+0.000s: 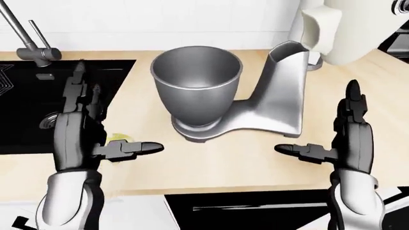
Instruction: Place the cheese in the stand mixer bowl.
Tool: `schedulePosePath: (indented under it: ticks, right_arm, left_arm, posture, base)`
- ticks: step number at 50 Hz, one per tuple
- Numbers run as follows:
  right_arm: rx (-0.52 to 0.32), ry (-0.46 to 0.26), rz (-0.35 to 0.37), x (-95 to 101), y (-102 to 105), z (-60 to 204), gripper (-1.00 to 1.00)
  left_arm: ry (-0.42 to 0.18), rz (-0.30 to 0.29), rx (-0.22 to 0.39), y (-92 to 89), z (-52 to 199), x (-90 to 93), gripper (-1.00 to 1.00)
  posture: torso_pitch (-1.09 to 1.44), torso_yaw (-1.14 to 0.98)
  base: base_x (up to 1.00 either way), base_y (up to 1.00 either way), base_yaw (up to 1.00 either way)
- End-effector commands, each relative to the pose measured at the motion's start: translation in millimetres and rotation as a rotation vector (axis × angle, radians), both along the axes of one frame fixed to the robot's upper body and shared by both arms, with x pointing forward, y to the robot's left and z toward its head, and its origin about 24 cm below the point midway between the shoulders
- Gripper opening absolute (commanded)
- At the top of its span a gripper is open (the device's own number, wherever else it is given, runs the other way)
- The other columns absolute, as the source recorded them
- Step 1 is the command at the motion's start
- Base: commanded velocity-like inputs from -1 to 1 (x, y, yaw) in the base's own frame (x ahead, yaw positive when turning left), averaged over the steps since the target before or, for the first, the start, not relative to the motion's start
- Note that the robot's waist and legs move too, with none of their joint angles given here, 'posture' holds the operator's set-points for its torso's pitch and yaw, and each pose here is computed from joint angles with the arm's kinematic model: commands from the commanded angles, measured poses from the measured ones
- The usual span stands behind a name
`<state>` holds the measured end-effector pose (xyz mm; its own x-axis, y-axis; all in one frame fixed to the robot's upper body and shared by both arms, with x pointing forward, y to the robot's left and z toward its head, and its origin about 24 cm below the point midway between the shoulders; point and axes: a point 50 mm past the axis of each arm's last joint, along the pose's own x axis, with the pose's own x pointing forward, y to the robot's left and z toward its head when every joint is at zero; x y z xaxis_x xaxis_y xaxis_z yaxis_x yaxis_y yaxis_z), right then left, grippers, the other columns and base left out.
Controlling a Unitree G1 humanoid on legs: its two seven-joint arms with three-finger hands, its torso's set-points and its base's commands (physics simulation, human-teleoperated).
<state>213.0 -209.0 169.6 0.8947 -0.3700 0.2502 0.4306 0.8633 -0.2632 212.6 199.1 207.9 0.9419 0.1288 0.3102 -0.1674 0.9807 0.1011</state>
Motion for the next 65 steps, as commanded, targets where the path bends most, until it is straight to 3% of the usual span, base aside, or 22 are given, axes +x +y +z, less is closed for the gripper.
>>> schedulePosePath:
  ticks: [1, 9, 23, 28, 32, 40, 50, 54, 65]
  right_arm:
    - [-0.028, -0.076, 0.004, -3.2, 2, 13, 1.0]
    - [-0.031, -0.081, 0.013, -1.6, 4, 12, 1.0]
    - [-0.035, -0.089, 0.017, -1.7, 4, 14, 1.0]
    - [-0.035, -0.092, 0.021, -1.0, 4, 14, 1.0]
    - [-0.035, -0.093, 0.022, -1.0, 4, 14, 1.0]
    - [-0.036, -0.095, 0.029, -0.1, 6, 14, 1.0]
    - [-0.039, -0.104, 0.036, 0.0, 8, 16, 1.0]
    - [-0.041, -0.11, 0.036, -0.7, 8, 17, 1.0]
    - [-0.046, -0.118, 0.039, -0.5, 9, 18, 1.0]
  left_arm:
    - [-0.077, 0.004, 0.024, 0.4, 13, -4.5, 1.0]
    - [-0.063, 0.048, 0.041, 14.6, 8, 0.6, 1.0]
    - [0.001, 0.104, 0.069, 34.0, -24, 5.0, 1.0]
    - [0.01, 0.126, 0.079, 40.7, -23, 5.3, 1.0]
    - [0.026, 0.146, 0.083, 47.5, -38, 4.7, 1.0]
    - [0.073, 0.17, 0.064, 58.4, -53, 17.6, 1.0]
    - [0.112, 0.219, 0.094, 72.6, -63, 24.6, 1.0]
    - [0.185, 0.229, 0.142, 74.4, -78, 27.2, 1.0]
    - [0.248, 0.22, 0.183, 76.0, -93, 29.3, 1.0]
  posture:
    - [0.0, 0.0]
    - [0.0, 0.0]
    - [0.0, 0.0]
    - [0.0, 0.0]
    - [0.0, 0.0]
    - [0.0, 0.0]
    - [0.0, 0.0]
    - [0.0, 0.0]
    - [0.0, 0.0]
  base:
    - [0.0, 0.0, 0.0]
    - [0.0, 0.0, 0.0]
    - [0.0, 0.0, 0.0]
    - [0.0, 0.0, 0.0]
    - [0.0, 0.0, 0.0]
    - [0.0, 0.0, 0.0]
    - [0.0, 0.0, 0.0]
    - [0.0, 0.0, 0.0]
    - [0.0, 0.0, 0.0]
